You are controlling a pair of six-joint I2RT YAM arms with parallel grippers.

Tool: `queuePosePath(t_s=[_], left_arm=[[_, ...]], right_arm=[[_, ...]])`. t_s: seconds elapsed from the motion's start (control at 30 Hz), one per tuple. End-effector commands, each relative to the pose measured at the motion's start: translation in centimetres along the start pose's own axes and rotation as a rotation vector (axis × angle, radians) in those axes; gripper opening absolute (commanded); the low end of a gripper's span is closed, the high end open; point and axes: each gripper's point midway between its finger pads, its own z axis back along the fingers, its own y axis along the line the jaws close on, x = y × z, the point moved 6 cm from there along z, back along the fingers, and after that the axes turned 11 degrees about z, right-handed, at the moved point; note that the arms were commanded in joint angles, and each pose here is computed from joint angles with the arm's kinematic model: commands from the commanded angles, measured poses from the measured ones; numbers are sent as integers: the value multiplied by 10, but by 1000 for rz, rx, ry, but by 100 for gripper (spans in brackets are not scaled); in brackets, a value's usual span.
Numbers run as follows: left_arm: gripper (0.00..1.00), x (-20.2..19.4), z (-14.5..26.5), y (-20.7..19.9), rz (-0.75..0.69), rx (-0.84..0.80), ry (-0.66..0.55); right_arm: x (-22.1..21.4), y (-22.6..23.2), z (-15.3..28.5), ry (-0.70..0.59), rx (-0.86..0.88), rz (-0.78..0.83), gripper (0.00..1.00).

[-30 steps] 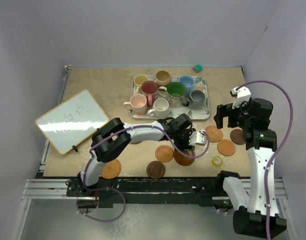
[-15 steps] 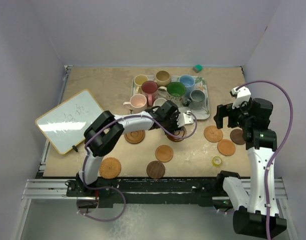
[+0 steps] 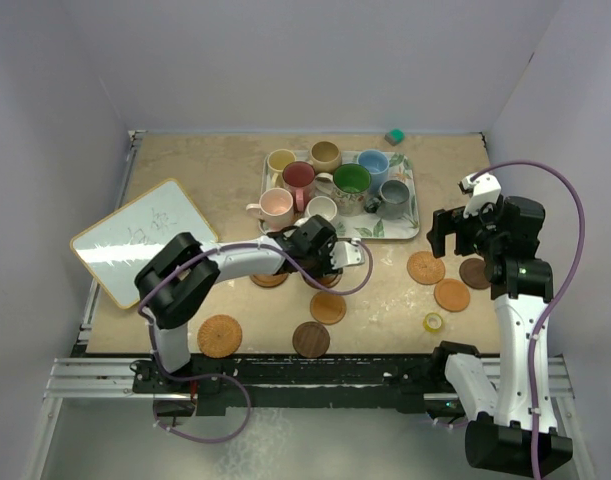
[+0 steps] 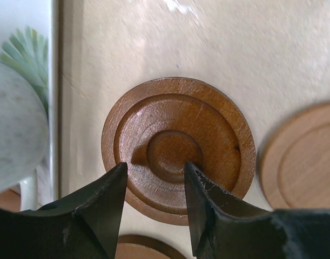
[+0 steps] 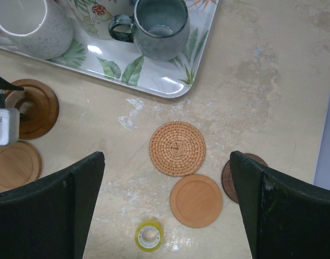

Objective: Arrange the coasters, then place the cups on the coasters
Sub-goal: Move the coaster to the center of the board.

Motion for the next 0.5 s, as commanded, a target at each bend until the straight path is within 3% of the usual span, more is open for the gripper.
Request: queuePosePath(t_s=[0.0, 0.47], left_arm=[[44, -54, 15, -19, -10, -87, 195], [44, -83, 36, -77, -150, -350, 253]], right_arm=[[9, -5, 4, -44, -25, 28, 100], [8, -6, 0, -37, -28, 24, 100]])
